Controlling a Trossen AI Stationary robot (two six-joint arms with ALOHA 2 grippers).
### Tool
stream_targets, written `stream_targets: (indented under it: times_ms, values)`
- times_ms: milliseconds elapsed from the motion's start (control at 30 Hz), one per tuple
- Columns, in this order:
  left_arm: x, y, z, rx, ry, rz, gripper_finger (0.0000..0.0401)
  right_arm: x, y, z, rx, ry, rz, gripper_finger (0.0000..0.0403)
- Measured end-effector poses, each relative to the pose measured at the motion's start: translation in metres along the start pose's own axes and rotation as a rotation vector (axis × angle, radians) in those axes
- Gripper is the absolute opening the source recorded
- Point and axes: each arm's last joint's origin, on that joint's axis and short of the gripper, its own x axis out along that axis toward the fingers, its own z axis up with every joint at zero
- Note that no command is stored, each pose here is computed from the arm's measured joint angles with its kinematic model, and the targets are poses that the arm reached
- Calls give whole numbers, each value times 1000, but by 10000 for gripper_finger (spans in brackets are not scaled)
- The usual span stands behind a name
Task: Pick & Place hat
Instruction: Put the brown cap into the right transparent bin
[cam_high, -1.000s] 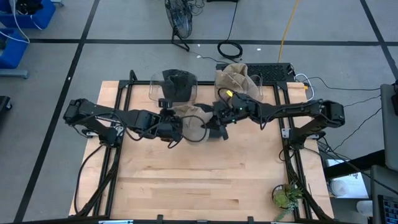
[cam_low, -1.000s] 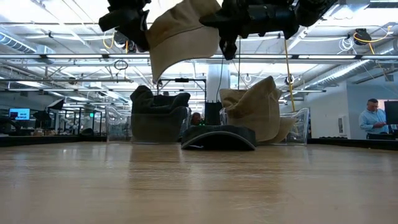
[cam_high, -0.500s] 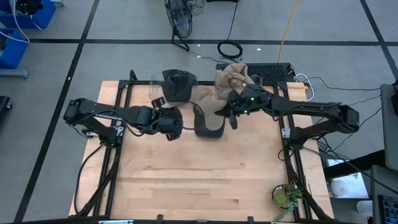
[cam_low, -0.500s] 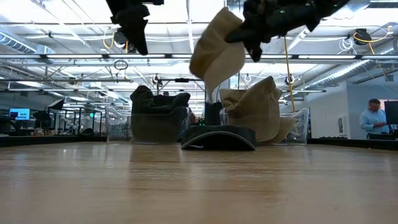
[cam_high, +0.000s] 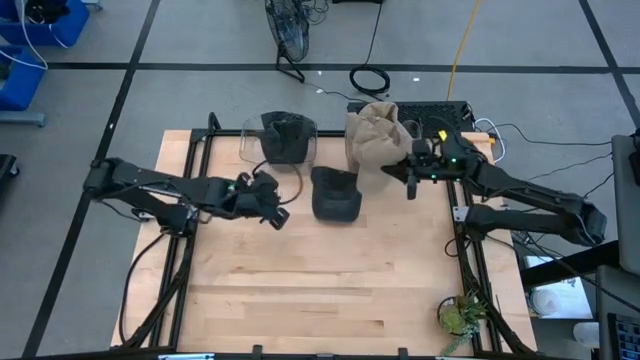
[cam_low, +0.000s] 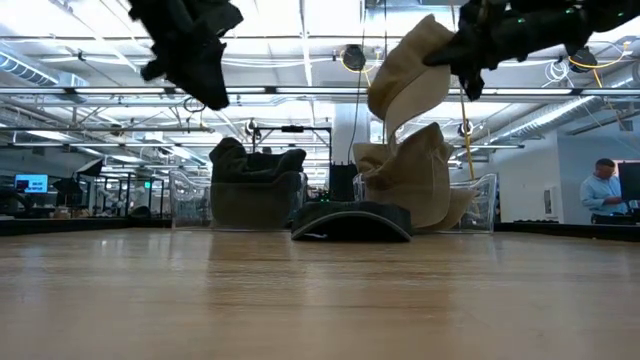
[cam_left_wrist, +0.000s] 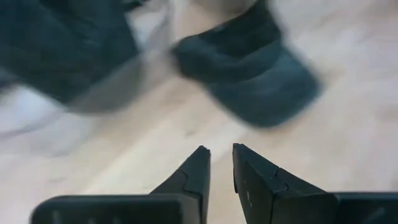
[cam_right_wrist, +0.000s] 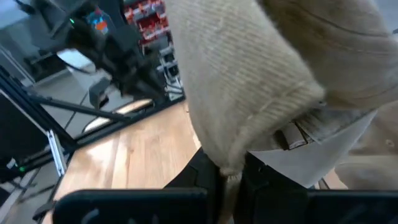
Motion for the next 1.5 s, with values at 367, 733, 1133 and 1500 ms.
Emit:
stream_targets:
  times_ms: [367, 733, 1133, 1500]
  values:
    - [26, 31, -26, -162, -293, -449, 72, 14, -19, 4, 2, -34, -40, 9]
    - [42, 75, 6, -67, -346, -504, 72, 57, -47, 44, -145, -3, -112, 8]
    - [51, 119, 21, -66, -326, -567, 72, 74, -76, 35, -303, 150, -251, 8]
    - [52, 126, 23, -77, -323, -592, 72, 73, -90, 1, -293, 242, -285, 8]
